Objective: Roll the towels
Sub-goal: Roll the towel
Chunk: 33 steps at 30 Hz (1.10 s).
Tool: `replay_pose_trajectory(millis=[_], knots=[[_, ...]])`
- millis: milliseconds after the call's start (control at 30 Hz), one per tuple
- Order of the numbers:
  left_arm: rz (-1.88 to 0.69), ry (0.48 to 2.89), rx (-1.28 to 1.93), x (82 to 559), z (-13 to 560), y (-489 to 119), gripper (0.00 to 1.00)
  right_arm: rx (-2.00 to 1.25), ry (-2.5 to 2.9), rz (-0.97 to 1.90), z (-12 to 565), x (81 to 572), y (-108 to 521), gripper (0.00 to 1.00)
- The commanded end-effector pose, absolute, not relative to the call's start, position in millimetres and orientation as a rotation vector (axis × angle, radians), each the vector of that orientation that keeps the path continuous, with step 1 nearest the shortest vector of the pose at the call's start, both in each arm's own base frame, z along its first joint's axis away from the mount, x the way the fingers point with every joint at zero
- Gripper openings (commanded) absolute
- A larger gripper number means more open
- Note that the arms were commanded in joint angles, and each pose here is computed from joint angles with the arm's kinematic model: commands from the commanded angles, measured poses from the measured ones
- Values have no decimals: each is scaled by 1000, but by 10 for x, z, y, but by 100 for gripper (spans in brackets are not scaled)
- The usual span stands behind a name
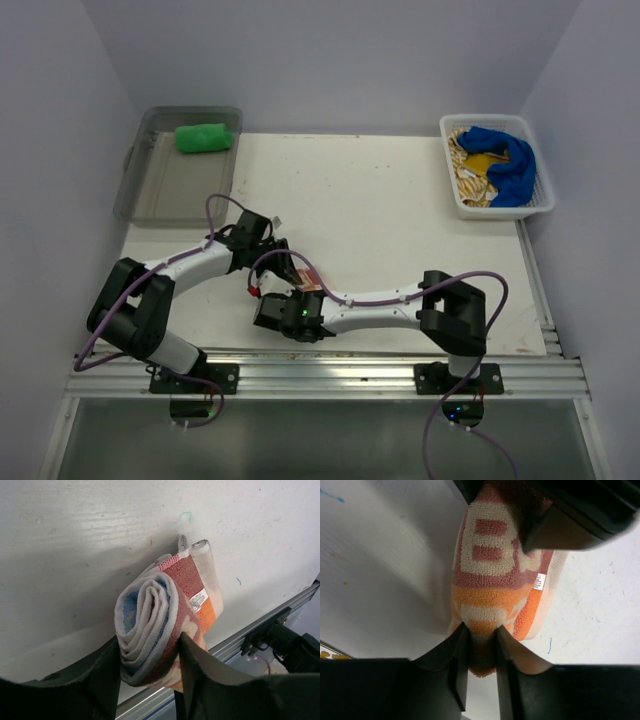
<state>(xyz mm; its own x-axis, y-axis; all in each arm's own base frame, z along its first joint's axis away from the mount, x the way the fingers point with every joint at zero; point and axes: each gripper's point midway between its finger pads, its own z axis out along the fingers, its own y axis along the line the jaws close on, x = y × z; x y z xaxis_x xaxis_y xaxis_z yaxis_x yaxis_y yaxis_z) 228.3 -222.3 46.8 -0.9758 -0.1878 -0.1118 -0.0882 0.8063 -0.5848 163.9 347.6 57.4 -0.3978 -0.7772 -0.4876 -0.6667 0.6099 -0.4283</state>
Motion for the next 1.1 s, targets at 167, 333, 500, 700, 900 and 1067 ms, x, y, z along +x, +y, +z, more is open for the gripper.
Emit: replay_pose_trajectory(millis=[167,333,500,700,900,1067], knots=[[-939,2754,-150,2424,797,-2265,75,-1057,2241,51,698,1633,3502,15],[-930,2707,-157,2545,981,-2081,82,-972,2321,378,862,1695,3517,15],[-909,2679,-174,2651,1096,-1903,83,-897,2396,558,851,1763,3462,15],[-984,2680,-156,2478,1055,-1979,83,-792,2487,808,762,1749,3442,13],[-1062,2699,-121,2299,971,-2177,88,-733,2532,967,725,1736,3483,13],[-1095,2722,-96,2237,869,-2323,88,-686,2554,1066,700,1735,3504,13]])
